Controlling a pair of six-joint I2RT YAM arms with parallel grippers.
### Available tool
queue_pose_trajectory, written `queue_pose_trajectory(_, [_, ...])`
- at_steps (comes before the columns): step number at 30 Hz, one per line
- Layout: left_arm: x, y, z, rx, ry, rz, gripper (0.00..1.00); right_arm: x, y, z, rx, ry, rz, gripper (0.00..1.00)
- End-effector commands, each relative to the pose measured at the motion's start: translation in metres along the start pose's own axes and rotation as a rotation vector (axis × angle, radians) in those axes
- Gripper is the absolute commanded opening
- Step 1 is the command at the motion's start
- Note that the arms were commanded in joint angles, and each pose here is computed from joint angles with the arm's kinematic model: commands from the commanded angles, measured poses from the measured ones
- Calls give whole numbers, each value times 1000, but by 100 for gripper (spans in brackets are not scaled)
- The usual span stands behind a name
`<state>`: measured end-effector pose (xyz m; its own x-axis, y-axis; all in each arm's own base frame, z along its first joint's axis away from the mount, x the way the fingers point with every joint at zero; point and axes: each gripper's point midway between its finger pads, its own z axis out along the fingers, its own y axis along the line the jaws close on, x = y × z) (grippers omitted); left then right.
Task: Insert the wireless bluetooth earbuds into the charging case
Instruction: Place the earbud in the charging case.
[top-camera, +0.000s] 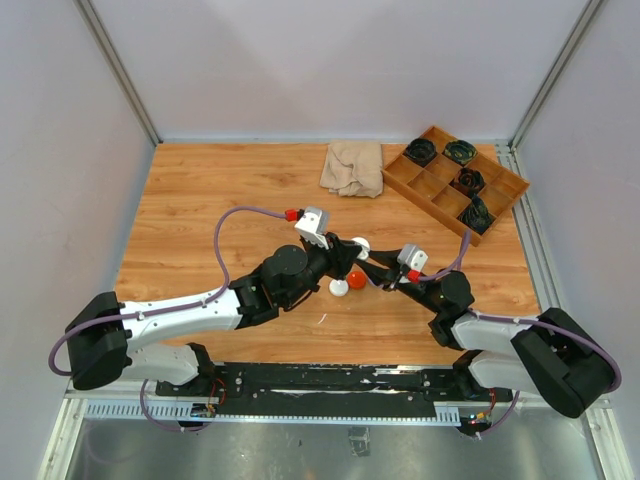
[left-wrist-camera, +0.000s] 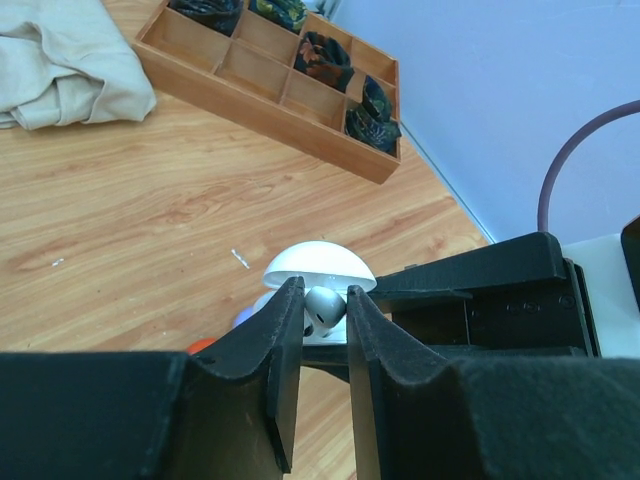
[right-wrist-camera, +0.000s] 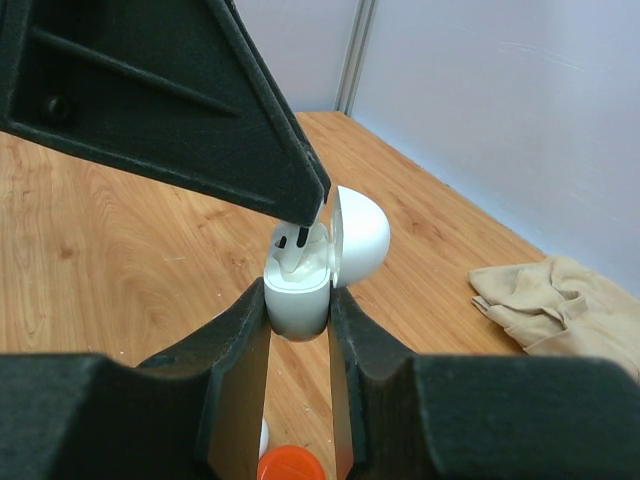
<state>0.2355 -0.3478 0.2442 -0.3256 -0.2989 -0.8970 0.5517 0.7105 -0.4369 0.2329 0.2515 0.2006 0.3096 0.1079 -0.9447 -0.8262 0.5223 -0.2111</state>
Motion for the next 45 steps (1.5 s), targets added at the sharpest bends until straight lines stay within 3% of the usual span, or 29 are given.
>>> queue_pose_trajectory(1, [2, 0, -3, -14, -8, -17, 29, -17, 4, 1, 0, -63, -29, 1])
queue_pose_trajectory(10, [5, -10, -5, 21, 7, -40, 39, -16, 3, 0, 1, -58, -32, 1])
queue_pose_trajectory(22, [5, -7, -13, -12, 31, -112, 40, -15, 3, -1, 6, -51, -35, 1])
queue_pose_trajectory(45, [5, -37, -19, 101, 76, -158, 44, -16, 3, -3, 7, -46, -42, 1])
